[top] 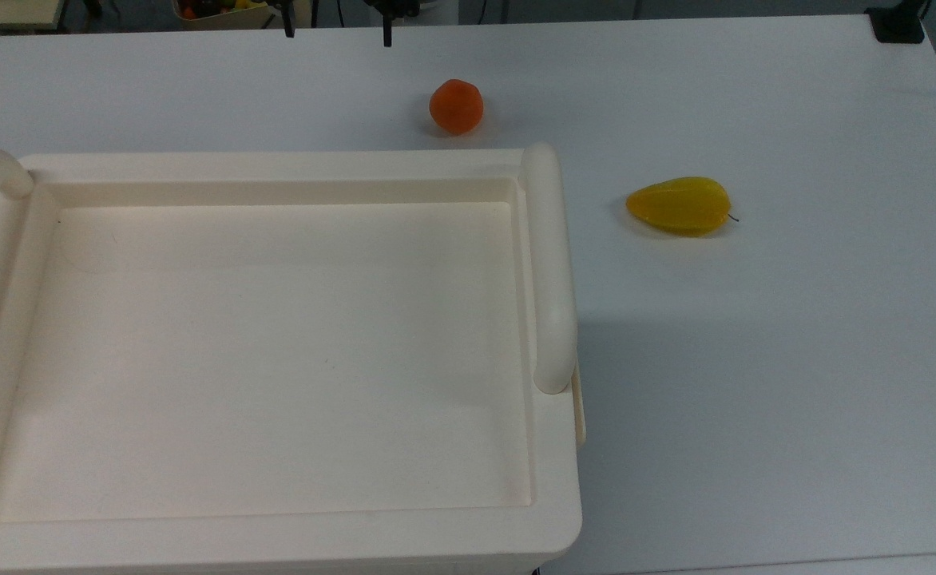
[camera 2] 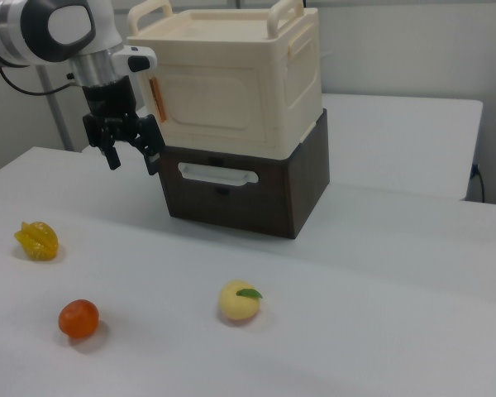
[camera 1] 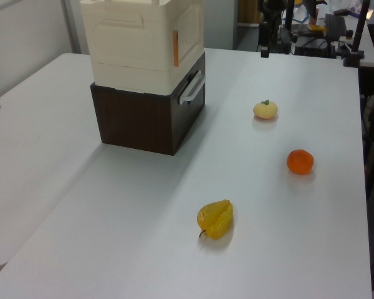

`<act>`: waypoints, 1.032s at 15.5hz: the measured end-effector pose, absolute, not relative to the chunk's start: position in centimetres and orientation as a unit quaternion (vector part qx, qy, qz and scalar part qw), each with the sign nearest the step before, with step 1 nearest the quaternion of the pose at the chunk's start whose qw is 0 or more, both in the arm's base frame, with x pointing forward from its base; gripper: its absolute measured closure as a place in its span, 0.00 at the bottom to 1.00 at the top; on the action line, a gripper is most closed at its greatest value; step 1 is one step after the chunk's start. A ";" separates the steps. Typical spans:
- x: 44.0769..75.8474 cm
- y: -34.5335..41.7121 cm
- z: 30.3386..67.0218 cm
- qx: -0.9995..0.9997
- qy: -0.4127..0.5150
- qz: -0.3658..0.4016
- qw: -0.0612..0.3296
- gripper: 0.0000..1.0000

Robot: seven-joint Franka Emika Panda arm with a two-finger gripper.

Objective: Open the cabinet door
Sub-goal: 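Move the open gripper toward the orange handle of the cabinet door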

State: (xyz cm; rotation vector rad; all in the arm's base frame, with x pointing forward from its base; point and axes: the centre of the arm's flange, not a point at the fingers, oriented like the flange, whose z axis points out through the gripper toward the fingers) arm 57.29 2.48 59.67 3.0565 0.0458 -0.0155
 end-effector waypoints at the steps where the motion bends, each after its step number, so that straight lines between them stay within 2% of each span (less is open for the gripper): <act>1: 57.3 2.5 59.7 0.999 0.015 -0.005 0.042 0.00; 11: 57.6 3.3 59.9 0.999 0.020 0.007 0.030 0.00; 16: 59.5 5.2 60.2 0.999 0.030 0.040 0.010 0.00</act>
